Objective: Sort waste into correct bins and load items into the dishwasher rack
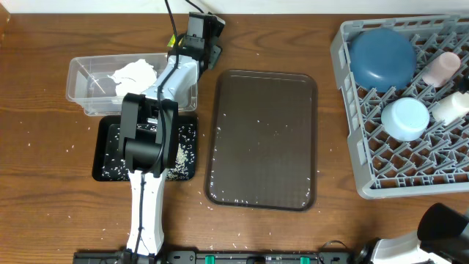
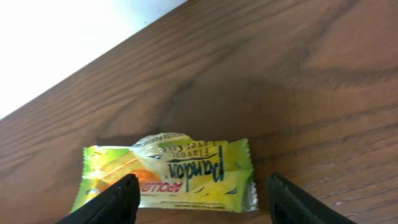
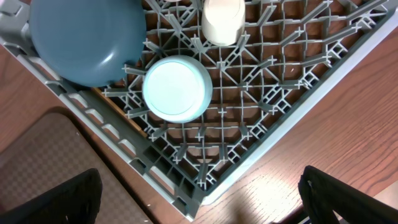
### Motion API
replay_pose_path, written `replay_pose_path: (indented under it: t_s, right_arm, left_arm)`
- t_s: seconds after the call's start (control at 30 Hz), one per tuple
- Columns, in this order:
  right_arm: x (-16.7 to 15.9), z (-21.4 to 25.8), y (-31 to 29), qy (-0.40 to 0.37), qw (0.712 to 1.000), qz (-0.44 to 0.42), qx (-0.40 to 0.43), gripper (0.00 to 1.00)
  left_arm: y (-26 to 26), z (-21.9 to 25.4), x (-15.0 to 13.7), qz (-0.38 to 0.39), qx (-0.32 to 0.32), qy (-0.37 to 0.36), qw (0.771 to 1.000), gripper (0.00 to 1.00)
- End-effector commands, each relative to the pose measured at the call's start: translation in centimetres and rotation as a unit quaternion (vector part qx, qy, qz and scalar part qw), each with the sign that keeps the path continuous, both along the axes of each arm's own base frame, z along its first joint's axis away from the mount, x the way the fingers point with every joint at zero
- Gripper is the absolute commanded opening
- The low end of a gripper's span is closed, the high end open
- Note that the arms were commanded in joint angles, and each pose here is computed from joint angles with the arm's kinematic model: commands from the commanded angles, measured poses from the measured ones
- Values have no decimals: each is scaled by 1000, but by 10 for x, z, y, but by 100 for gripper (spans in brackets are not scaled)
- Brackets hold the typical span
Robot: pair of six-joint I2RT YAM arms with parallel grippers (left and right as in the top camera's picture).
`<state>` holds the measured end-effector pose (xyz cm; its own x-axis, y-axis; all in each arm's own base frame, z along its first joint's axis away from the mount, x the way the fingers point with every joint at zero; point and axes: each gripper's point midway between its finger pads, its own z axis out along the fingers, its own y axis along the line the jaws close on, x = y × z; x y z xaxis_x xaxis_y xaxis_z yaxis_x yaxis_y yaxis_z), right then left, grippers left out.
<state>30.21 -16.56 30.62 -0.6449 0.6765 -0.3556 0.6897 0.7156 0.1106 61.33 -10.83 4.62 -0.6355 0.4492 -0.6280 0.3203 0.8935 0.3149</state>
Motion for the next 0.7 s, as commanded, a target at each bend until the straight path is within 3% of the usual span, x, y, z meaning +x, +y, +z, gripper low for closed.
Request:
replay_pose_path:
  t_s: [0.0,0.47,0.67]
  right_arm:
    - [-1,-3,-3,6,1000,0,-2,99]
    - [-1,-3,-3,6,1000,0,-2,99]
    - [-1,-3,-3,6,1000,0,-2,99]
  left_arm:
    - [0,-6,0,22,-40,9,999,67]
    - [54,-26,-1,76,-19,34,996,67]
    - [36,-21,-3,54,-32,36,997,70]
